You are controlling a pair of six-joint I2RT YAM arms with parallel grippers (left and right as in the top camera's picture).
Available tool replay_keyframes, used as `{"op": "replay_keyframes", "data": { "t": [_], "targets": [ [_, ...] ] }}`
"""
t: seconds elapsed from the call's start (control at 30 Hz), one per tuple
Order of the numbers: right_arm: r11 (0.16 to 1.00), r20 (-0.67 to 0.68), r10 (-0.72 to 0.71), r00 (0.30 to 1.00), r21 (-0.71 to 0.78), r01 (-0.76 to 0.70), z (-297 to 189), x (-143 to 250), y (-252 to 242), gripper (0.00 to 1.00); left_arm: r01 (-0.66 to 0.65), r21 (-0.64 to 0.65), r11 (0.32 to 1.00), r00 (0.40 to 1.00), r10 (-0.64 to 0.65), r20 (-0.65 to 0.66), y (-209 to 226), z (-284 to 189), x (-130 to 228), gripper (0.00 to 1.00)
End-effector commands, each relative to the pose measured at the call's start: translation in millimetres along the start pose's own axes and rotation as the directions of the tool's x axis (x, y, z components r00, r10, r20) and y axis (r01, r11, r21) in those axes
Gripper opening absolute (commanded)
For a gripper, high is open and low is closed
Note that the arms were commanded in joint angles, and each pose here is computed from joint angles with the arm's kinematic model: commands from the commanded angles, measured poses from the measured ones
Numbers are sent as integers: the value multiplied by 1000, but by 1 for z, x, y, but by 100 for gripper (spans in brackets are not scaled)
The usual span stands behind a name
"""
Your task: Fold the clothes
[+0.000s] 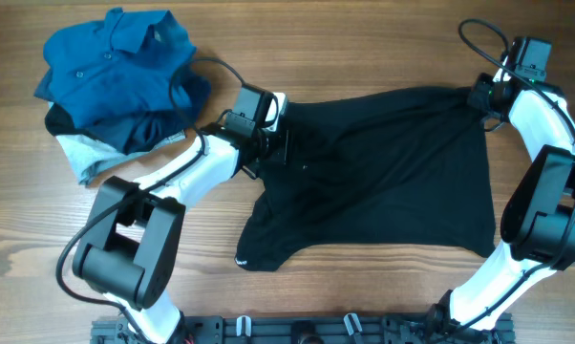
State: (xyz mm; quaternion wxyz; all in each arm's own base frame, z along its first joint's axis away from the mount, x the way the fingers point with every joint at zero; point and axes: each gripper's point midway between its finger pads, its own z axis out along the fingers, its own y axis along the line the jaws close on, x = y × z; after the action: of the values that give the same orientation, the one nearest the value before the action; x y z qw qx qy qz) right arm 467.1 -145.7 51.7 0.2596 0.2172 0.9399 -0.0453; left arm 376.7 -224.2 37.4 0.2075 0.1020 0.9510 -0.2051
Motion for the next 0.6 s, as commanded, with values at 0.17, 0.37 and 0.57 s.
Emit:
{"op": "replay_keyframes", "data": {
  "t": [0.17,0.37,0.57],
  "targets": [
    [1000,-11,0,1000,-17,0,-5,-1,4,10,-43,84,996,997,38,62,-24,1,-33,4],
    [1000,-28,0,1000,-14,-1,-5,3,4,9,-76,-8,997,921,73,382,-44,-79,-157,4],
    [1000,-31,-2,1000,-13,2,-5,4,3,9,51,-26,998,909,-36,416,-11,-71,-174,5]
  ]
}}
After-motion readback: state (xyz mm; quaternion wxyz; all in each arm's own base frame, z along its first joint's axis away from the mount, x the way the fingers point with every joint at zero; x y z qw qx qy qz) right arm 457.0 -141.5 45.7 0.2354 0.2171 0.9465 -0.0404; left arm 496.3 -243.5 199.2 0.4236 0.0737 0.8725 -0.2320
